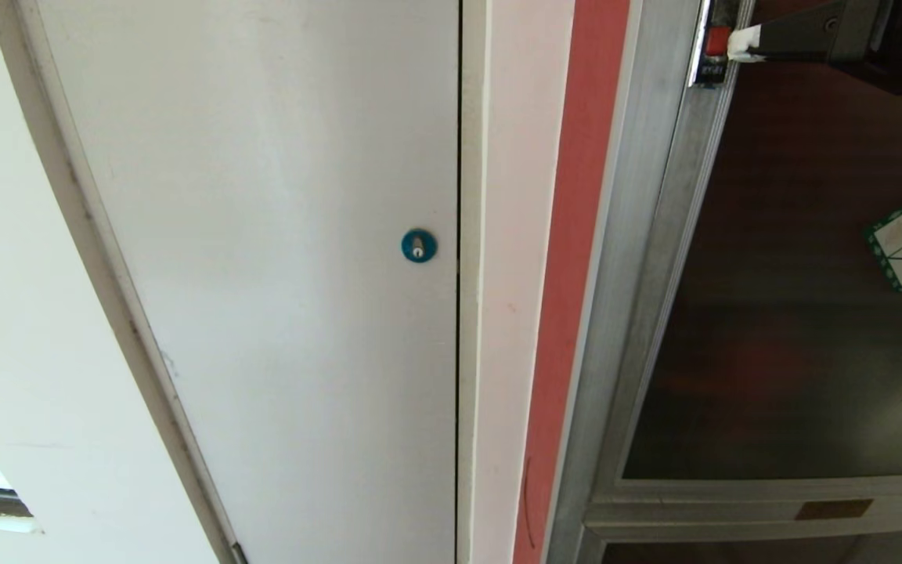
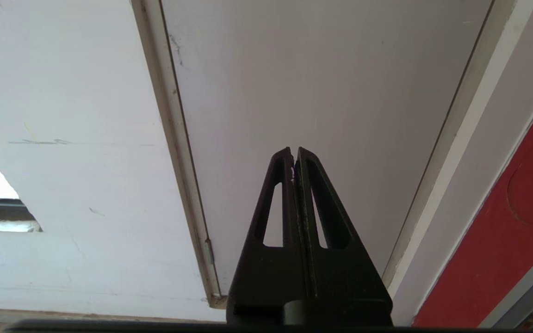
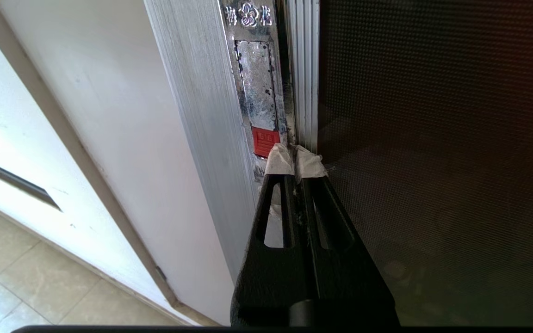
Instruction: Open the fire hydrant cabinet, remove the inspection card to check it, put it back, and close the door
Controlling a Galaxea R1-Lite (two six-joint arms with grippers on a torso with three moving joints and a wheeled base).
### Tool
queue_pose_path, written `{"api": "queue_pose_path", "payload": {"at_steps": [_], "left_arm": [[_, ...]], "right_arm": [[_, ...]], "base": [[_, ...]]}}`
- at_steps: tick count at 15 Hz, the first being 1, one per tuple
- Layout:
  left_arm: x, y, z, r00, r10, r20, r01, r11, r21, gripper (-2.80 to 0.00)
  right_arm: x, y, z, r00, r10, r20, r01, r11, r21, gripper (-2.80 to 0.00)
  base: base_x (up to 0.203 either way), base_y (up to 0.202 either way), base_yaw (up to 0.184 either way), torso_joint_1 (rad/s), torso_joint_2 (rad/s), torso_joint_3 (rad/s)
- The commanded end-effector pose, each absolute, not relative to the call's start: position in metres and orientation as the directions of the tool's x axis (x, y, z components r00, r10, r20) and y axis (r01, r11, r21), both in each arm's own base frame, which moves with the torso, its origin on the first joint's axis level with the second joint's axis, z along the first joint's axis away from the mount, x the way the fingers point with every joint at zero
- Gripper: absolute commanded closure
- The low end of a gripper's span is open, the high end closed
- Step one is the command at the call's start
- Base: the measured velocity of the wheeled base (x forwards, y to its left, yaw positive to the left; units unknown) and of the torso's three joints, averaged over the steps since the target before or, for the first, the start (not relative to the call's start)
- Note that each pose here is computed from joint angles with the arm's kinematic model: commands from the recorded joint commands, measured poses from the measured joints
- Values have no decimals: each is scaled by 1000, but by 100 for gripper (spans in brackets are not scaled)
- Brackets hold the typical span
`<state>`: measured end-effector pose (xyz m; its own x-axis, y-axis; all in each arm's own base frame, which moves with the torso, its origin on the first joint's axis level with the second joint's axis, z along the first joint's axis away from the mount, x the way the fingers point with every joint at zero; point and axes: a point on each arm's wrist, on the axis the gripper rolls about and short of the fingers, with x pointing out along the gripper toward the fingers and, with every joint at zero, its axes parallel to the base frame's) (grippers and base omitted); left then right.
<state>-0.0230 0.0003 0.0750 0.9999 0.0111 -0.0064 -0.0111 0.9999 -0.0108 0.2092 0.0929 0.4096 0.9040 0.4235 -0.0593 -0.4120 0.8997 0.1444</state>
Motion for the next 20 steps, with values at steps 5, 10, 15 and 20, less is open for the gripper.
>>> {"api": "queue_pose_path", "payload": {"at_steps": [5,10,15,20], "left_arm": [[-23,0,75,1000,12,-8,-12,1000,-11,0],[-23,0,75,1000,11,-8,-11,1000,-11,0],[-23,0,75,1000,11,-8,-11,1000,-11,0],[-23,0,75,1000,12,-8,-12,1000,-11,0]], "right_arm": [[213,95,407,898,434,-69,-422,895,144,0],[204,93,411,887,459,-59,-447,883,145,0],[191,92,414,858,512,-44,-501,853,149,0],[199,96,412,851,523,-47,-511,846,150,0]], "base": [[0,0,0,0,0,0],[0,0,0,0,0,0],[0,0,0,0,0,0],[0,0,0,0,0,0]]}}
